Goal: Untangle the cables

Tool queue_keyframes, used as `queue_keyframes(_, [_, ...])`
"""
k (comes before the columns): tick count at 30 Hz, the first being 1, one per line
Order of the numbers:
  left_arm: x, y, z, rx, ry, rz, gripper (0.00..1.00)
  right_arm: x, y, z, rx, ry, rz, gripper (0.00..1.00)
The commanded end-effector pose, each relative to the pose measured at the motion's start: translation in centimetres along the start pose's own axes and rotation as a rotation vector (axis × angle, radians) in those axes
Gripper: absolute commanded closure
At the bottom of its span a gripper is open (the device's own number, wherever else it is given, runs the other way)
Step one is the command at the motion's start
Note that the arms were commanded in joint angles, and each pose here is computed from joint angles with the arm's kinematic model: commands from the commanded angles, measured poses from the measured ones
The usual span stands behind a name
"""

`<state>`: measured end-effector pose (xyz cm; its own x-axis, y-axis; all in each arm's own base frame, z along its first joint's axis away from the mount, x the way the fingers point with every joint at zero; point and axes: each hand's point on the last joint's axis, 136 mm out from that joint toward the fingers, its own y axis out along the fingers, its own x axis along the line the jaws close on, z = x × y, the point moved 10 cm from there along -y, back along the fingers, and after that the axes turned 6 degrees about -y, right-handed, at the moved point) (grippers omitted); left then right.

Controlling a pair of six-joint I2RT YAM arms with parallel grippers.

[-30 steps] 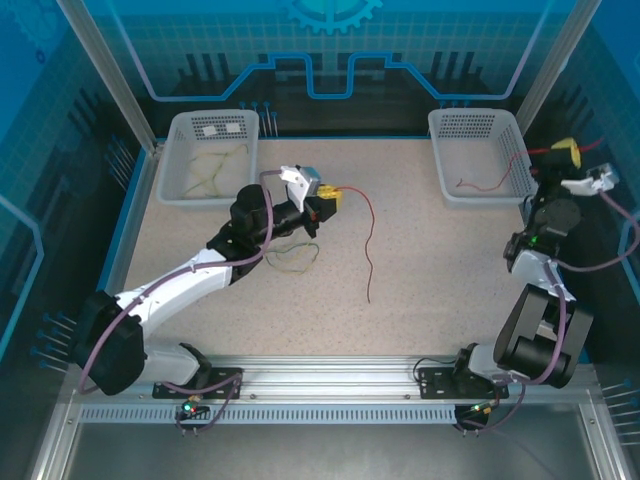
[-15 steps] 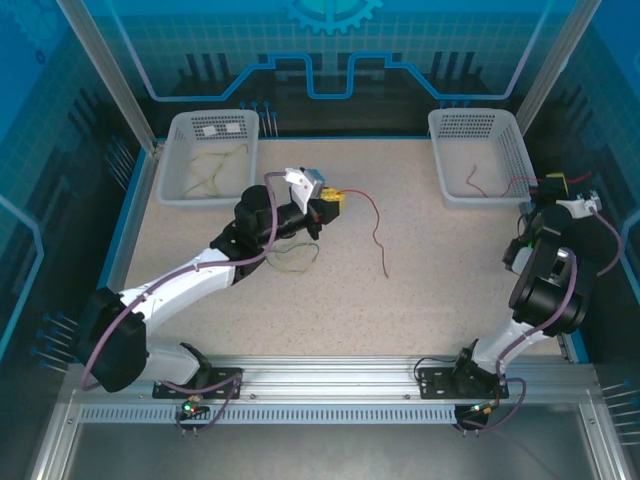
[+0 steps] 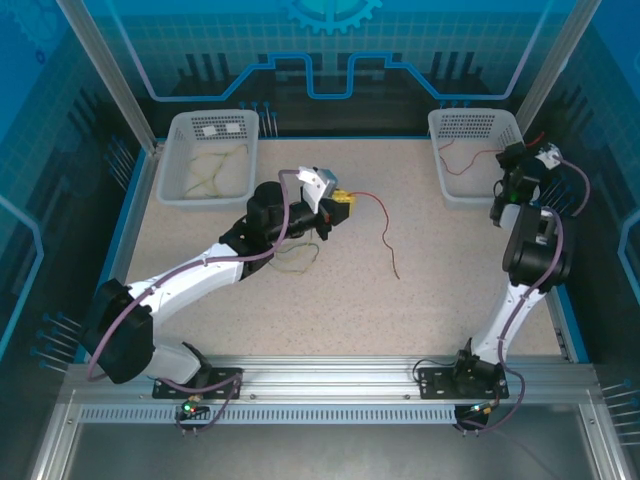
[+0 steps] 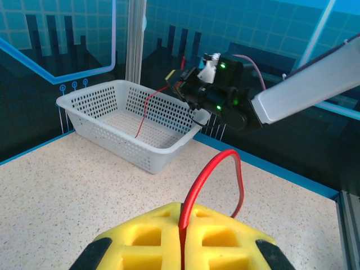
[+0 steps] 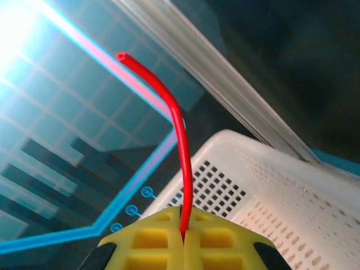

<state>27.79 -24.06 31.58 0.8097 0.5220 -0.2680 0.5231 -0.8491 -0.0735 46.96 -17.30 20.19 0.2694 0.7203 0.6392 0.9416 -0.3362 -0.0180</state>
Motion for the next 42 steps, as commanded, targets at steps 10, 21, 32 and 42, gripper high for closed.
queue_keyframes(10, [0.0,0.4,-0.5,-0.003,0.038,-0.027,1.00,0.4,1.4,3.6,0.371,-0.148,0.284,0.64])
queue_keyframes(21, [0.3,0.4,0.2,0.008,0.033,-0.056,1.00,2.9,-3.4,-0.3,0.524,-0.259,0.404,0.16])
queue_keyframes(32, [0.3,0.2,0.2,0.000,0.020,-0.058,1.00,5.2,-8.8,-3.8,0.639,-0.304,0.474,0.00])
queue_keyframes(42, [0.8,0.3,1.4,0.006,-0.021,-0.081,1.00,12.0,-18.9,-1.8,0.621,-0.380,-0.192,0.06])
